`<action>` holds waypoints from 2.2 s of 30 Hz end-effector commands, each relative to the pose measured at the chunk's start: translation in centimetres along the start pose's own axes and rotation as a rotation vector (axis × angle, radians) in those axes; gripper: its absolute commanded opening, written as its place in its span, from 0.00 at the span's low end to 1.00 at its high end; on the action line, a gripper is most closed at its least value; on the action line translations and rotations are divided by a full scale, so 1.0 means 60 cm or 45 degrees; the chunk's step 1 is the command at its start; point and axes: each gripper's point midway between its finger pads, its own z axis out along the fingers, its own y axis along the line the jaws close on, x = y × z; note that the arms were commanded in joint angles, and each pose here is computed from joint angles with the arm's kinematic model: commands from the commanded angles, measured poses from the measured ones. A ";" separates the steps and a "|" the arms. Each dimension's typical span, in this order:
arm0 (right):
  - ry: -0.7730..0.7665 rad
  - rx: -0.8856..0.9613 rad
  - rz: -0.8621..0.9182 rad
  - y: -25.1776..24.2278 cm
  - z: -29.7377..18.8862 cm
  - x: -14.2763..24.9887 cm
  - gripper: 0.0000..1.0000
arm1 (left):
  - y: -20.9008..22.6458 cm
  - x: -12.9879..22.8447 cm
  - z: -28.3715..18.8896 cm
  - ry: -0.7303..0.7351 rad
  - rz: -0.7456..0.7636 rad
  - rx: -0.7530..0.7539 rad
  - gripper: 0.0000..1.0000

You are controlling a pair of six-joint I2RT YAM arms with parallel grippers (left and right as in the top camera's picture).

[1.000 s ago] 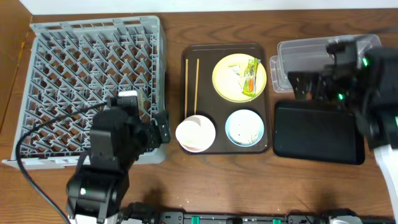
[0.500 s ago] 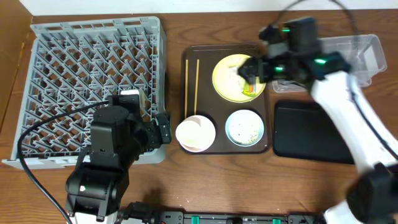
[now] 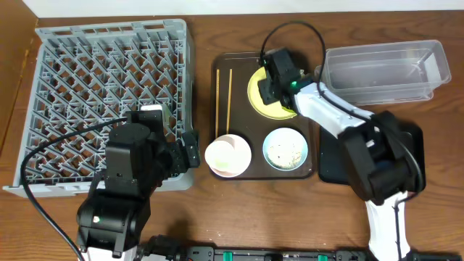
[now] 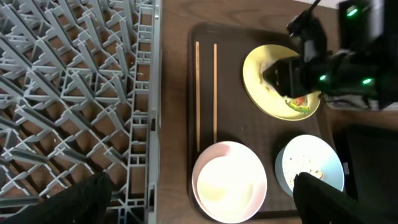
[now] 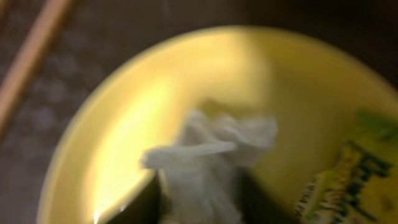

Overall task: Sort waste into correct bins and load items into the dishwasher
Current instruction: 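Reach the right gripper to the yellow plate and grasp the tissue, then carry the tissue with the right gripper into the clear bin, then return the right gripper to the plate and grasp the green wrapper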

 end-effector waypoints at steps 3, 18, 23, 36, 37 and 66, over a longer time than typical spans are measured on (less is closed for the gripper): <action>-0.013 -0.002 0.049 0.001 -0.010 -0.013 0.38 | -0.006 -0.011 -0.009 -0.022 -0.004 0.019 0.94; -0.199 -0.031 0.275 -0.080 -0.163 -0.110 0.01 | -0.006 -0.011 -0.009 -0.022 -0.004 0.019 0.94; -0.223 0.079 0.504 -0.207 -0.222 -0.112 0.01 | -0.006 -0.011 -0.009 -0.022 -0.004 0.019 0.94; -0.103 -0.144 0.387 -0.208 -0.232 -0.076 0.59 | -0.006 -0.011 -0.009 -0.022 -0.004 0.019 0.94; -0.098 -0.181 0.351 -0.186 -0.236 -0.077 0.58 | -0.006 -0.011 -0.009 -0.022 -0.004 0.019 0.94; 0.050 0.304 0.365 -0.091 -0.049 0.018 0.01 | -0.006 -0.011 -0.009 -0.022 -0.004 0.019 0.94</action>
